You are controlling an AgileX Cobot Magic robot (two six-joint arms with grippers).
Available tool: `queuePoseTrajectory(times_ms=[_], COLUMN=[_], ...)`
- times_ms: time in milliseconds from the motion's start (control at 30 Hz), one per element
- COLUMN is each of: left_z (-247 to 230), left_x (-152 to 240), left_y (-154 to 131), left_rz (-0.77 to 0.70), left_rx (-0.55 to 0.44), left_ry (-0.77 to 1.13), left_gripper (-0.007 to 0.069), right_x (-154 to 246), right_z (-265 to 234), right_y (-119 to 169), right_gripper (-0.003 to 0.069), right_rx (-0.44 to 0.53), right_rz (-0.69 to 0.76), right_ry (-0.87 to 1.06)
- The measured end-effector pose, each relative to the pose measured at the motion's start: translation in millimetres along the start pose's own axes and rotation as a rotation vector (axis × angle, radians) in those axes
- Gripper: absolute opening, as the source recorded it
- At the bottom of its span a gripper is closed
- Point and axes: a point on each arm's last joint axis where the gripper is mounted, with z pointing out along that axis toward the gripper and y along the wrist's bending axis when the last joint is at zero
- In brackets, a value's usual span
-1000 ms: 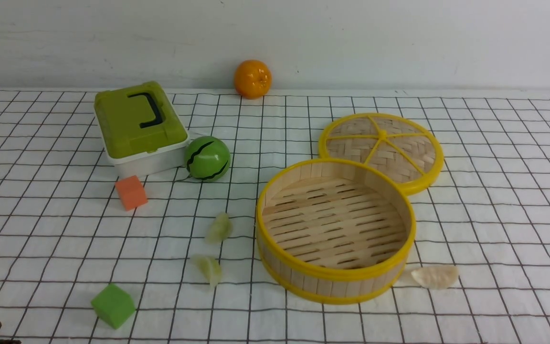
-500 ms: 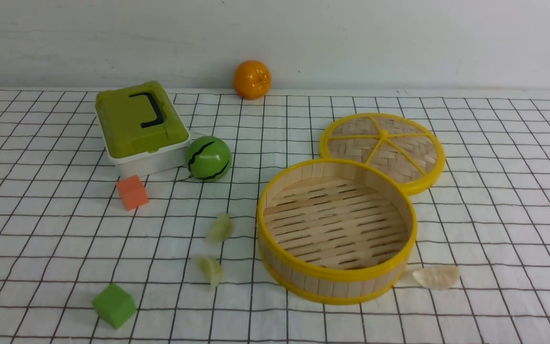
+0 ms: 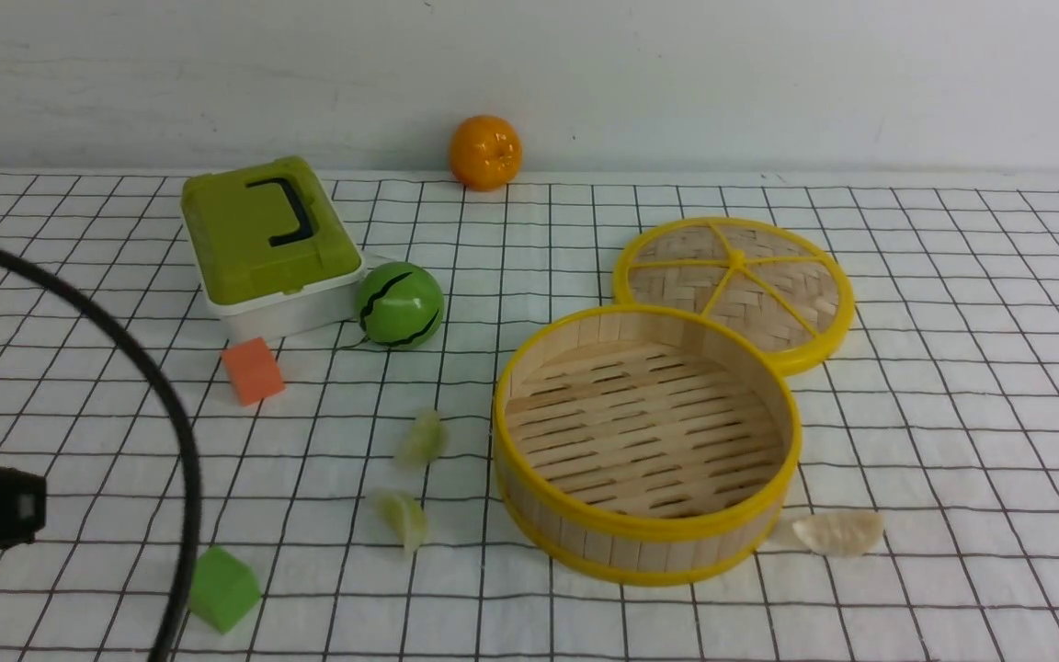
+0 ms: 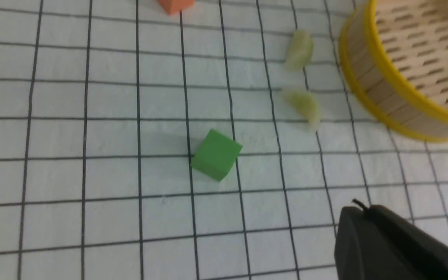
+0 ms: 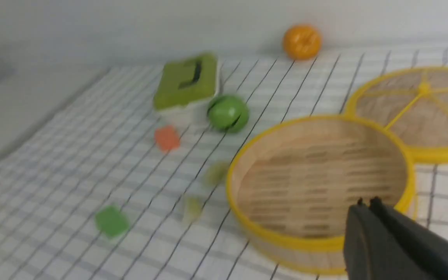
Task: Put the dumplings into the steamer on the table with the white tablecloth.
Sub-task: 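Reach for and grasp a dumpling on the table with the left gripper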
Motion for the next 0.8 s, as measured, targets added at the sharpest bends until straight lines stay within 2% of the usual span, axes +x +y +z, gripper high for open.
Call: queuePoseTrajectory(times_ms=[133, 300, 433, 467, 500, 567, 633, 800], left_z=[17.0, 44.9, 75.2, 88.2, 89.9, 109.3, 126.4, 170.5], left_x=[-17.5, -42.9, -67.8, -74.4, -75.5, -89.6, -99.1, -115.4], left_y=[-12.5, -28.6, -39.3, -42.1, -42.6, -48.7, -52.7, -59.1], left_rz=[0.06, 0.071, 0.052, 0.047, 0.046, 0.057, 0.076, 0.092], left_rx=[-0.039, -0.058, -0.055, -0.056, -0.055, -0.057, -0.062, -0.07], left_ry=[0.113, 0.2, 0.257, 0.283, 0.286, 0.322, 0.354, 0.4], left_gripper=[-0.0013, 0.0015, 0.0125, 0.0179, 0.0187, 0.0293, 0.037, 0.0455], right_x=[-13.1, -16.8, -13.6, -12.3, -12.0, -11.2, -13.2, -18.3], right_z=[18.7, 36.2, 38.1, 37.7, 37.4, 35.1, 30.8, 22.9], right_y=[0.6, -6.8, -10.0, -10.4, -10.8, -7.3, 0.1, 14.4], right_gripper=[-0.0019, -0.0016, -0.0013, -0.0011, -0.0011, -0.0012, -0.0012, -0.0008], right_rx=[-0.095, -0.095, -0.044, -0.027, -0.019, -0.005, -0.023, -0.082], right_rz=[-0.028, -0.047, -0.054, -0.064, -0.063, -0.062, -0.07, -0.115], right_ry=[0.223, 0.4, 0.486, 0.508, 0.515, 0.569, 0.626, 0.706])
